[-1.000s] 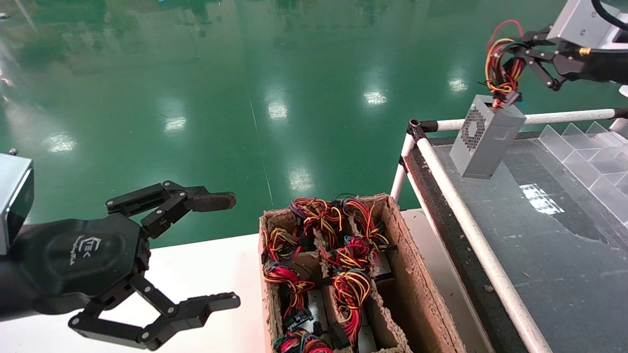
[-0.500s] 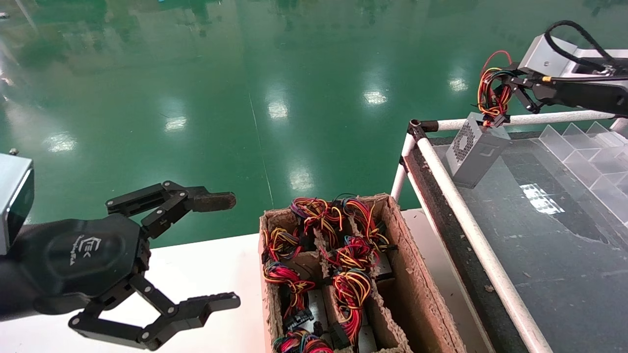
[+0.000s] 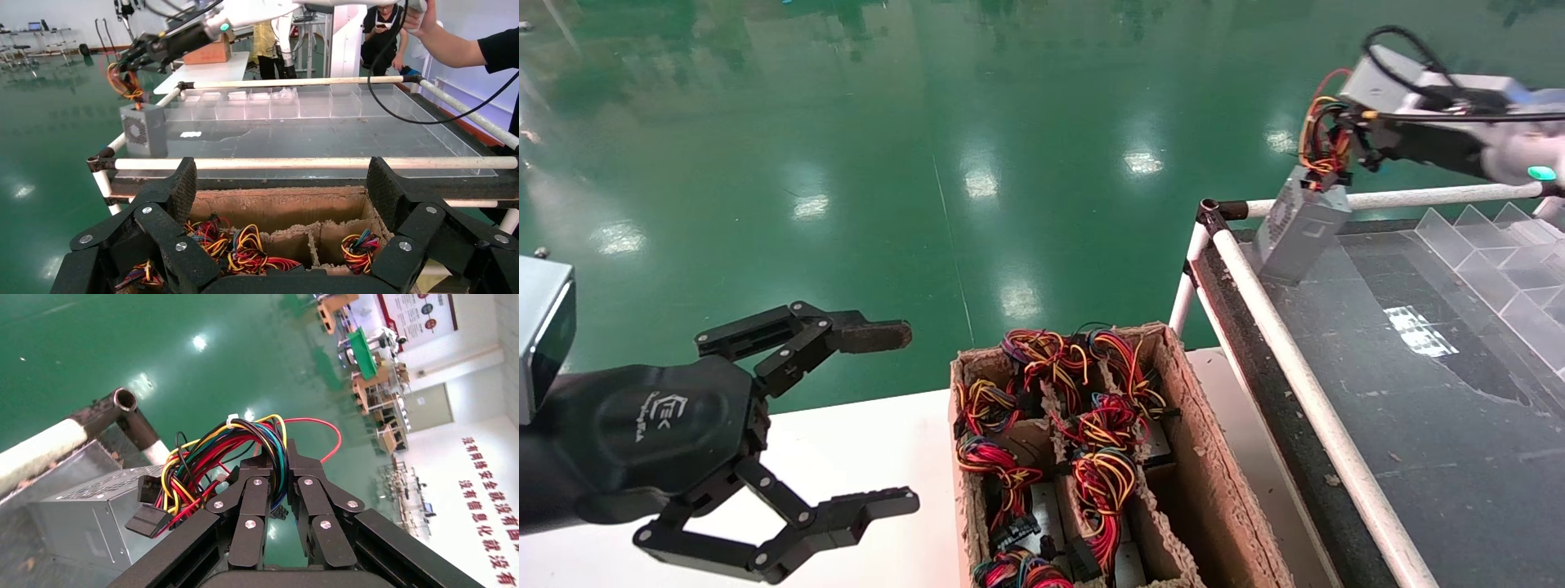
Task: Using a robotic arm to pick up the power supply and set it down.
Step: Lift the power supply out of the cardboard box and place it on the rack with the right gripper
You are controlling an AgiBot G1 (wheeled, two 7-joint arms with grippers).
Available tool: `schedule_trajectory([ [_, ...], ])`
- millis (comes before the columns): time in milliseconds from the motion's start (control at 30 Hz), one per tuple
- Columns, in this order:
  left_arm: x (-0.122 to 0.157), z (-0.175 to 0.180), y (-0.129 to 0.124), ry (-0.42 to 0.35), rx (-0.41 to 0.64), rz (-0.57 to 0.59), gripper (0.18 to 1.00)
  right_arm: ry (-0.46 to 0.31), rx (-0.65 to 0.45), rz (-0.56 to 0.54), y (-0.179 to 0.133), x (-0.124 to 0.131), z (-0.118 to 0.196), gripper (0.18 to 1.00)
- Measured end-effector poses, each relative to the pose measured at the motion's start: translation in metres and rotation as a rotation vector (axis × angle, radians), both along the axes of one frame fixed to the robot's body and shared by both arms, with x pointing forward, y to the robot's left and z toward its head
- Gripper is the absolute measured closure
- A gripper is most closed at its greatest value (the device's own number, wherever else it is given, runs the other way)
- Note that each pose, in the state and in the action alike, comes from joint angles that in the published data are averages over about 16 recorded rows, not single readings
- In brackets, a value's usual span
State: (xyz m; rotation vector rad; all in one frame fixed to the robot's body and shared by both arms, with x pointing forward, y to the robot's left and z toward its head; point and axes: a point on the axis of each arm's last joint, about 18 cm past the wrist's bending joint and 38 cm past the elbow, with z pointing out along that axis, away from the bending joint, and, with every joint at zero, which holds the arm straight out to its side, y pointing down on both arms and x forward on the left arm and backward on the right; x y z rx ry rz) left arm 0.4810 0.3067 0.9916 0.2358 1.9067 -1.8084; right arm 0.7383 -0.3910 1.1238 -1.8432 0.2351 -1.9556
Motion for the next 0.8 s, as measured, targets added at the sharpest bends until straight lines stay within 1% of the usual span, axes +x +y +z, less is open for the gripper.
schedule_trajectory([
  [233, 0.000, 0.000, 0.000, 0.000, 0.000, 0.000, 0.184, -0.008, -0.012, -0.023, 0.033, 0.019, -0.006, 0.952],
  [433, 0.000, 0.000, 0.000, 0.000, 0.000, 0.000, 0.184, -0.011, -0.022, -0.018, 0.055, 0.027, -0.008, 0.952],
  [600, 0.000, 0.000, 0.000, 0.000, 0.000, 0.000, 0.184, -0.010, -0.029, -0.012, 0.064, 0.029, -0.009, 0.952],
  [800, 0.000, 0.000, 0.000, 0.000, 0.000, 0.000, 0.184, -0.003, -0.034, -0.015, 0.063, 0.030, -0.011, 0.949],
])
